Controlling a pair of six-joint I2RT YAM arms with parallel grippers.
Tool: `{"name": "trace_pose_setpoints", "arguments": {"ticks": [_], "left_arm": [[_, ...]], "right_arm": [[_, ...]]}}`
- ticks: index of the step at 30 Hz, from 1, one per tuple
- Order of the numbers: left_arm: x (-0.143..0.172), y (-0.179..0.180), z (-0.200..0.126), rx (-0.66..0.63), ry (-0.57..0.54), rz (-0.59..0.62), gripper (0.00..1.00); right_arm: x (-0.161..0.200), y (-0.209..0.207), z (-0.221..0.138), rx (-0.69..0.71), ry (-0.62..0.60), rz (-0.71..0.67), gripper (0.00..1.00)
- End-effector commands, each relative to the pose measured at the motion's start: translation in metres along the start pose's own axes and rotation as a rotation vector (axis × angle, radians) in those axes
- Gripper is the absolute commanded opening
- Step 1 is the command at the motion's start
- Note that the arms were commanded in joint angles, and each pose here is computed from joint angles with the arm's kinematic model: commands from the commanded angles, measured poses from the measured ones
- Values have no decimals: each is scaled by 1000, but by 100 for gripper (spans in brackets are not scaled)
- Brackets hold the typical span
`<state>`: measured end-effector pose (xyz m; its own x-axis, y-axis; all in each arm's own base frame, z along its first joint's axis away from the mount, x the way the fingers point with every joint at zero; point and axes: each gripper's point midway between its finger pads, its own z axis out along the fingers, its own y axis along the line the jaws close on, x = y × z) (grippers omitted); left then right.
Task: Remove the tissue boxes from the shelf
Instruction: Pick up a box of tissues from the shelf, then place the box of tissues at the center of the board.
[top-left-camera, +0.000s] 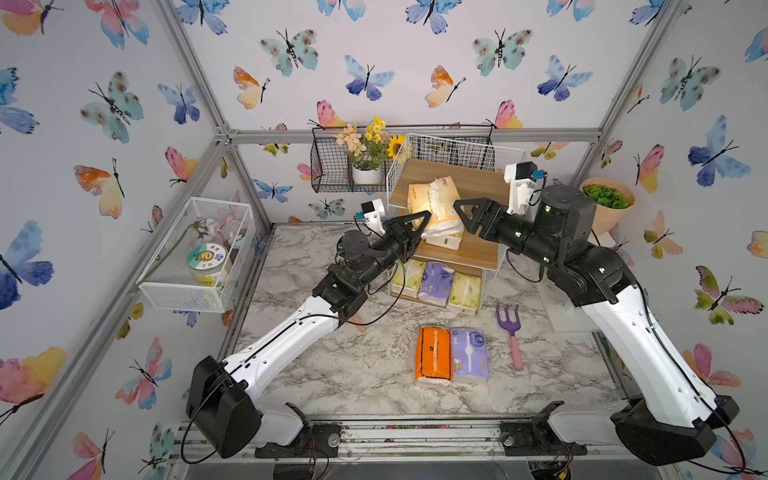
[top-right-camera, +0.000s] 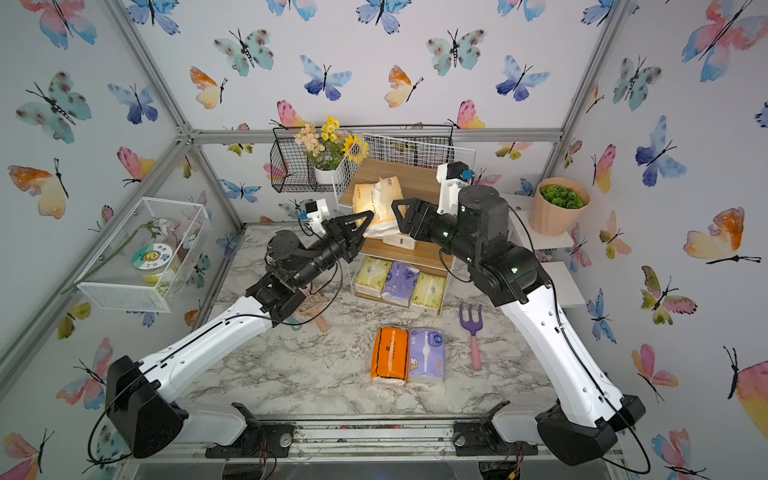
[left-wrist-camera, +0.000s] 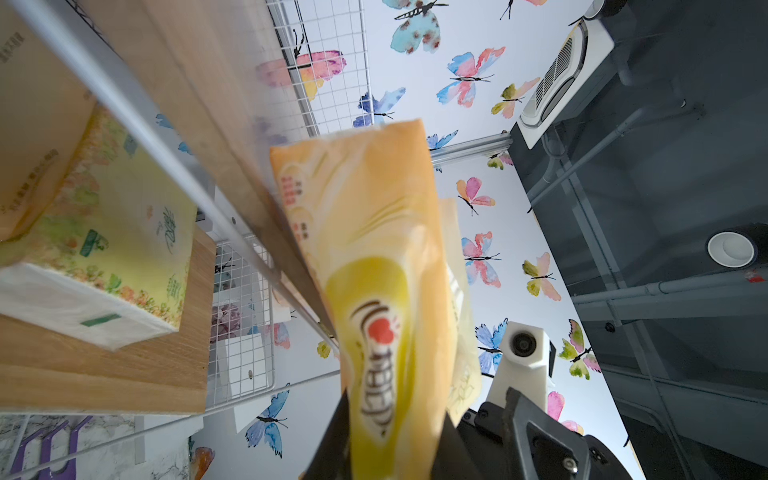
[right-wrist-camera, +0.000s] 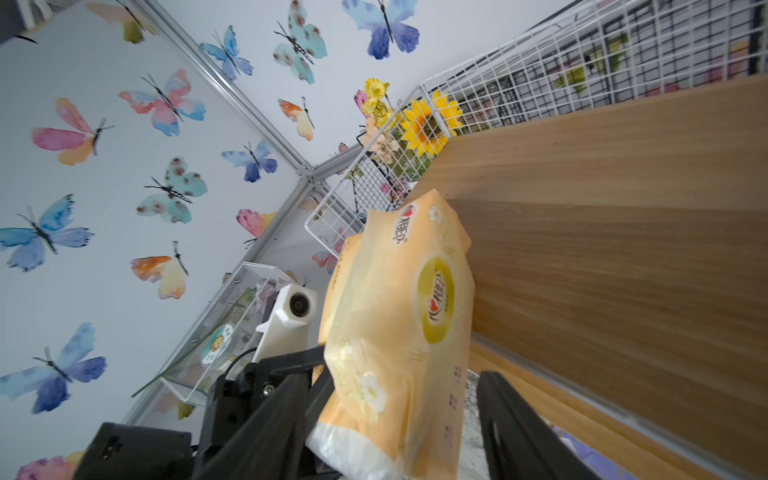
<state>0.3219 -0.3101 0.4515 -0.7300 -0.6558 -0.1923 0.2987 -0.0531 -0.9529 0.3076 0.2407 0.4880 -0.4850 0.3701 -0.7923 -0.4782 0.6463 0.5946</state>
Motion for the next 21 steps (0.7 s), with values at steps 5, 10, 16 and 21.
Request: {"name": "trace_pose_setpoints", "arguments": {"ticks": [5,10,16,21], "left_arm": [[15,-12,-61,-15,55,190,17],[21,18,-105,-182,112,309,16],[38,85,-170,-422,195,350,15],[53,127,-215,-539,220,311,15]], "right_arm": [[-1,31,-23,-205,-68,-38,85],[15,32,-27,-247,-33,-60,85],[32,23,-31,-247,-10,-67,84],[37,16,-32,-222,-8,-68,84]]}}
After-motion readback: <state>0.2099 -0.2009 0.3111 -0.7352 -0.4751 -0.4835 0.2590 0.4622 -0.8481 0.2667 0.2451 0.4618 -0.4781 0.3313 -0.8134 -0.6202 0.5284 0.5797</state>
